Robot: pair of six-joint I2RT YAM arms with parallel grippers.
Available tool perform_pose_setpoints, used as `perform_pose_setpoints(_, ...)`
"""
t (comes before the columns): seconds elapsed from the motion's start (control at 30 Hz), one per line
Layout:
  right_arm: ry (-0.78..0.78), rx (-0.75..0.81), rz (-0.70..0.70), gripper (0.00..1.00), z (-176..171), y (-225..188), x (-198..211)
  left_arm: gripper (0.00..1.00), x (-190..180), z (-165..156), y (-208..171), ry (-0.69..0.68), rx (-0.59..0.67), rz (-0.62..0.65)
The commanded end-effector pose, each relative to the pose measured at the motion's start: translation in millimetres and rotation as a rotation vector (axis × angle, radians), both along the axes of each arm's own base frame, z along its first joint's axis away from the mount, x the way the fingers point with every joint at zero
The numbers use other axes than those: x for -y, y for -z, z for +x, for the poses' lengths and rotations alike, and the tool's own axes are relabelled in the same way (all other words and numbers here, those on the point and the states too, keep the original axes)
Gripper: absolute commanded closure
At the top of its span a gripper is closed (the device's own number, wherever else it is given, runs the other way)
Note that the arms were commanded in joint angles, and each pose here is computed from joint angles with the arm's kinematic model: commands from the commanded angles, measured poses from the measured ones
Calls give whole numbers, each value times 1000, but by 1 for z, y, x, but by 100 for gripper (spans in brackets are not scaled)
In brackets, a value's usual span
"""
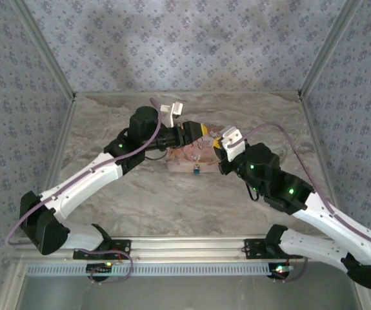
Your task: Unlock the padlock with the key
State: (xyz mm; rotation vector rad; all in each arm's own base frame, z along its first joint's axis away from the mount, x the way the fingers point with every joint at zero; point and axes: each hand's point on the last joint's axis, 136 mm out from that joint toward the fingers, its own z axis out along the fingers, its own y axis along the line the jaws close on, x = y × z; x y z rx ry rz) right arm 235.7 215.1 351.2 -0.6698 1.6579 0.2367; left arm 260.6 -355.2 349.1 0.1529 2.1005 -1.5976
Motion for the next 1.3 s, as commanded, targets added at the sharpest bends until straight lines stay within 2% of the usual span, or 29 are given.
perform_pose_setpoints(0.0,143,150,-111,100,10,-15,12,45,5,-4,-19,12,5,-34)
perform_pose_setpoints(0.2,138,191,-179,100,10,-13,-4,43,15,-9,-23,45,-5,-55)
perform_pose_setpoints(0.33,148,218,-188,100,10,-16,-8,46,20,-10,-21,53,-16,-54)
perform_pose_setpoints(0.43,164,245,-217,100,10,-16,-10,52,20,-8,-20,47,-22,-53)
perform_pose_setpoints(0.97,210,290,-299,100,10,-8,-12,95,21,-7,-15,46,-34,-50)
perform_pose_setpoints(1.1,186,275,-282,100,7,-8,-15,100,20,-5,-13,39,-26,-43)
perform_pose_setpoints(1.13,177,261,-268,98,5,-8,-14,100,19,-4,-12,35,-22,-40)
perform_pose_setpoints(1.2,138,205,-240,73,3,-3,-13,100,14,0,-8,16,-10,-29)
perform_pose_setpoints(1.23,154,182,-221,65,5,-2,-8,100,12,3,-6,4,-3,-23)
perform_pose_setpoints(1.27,170,146,-196,61,7,-1,-1,100,8,7,-3,-8,7,-10)
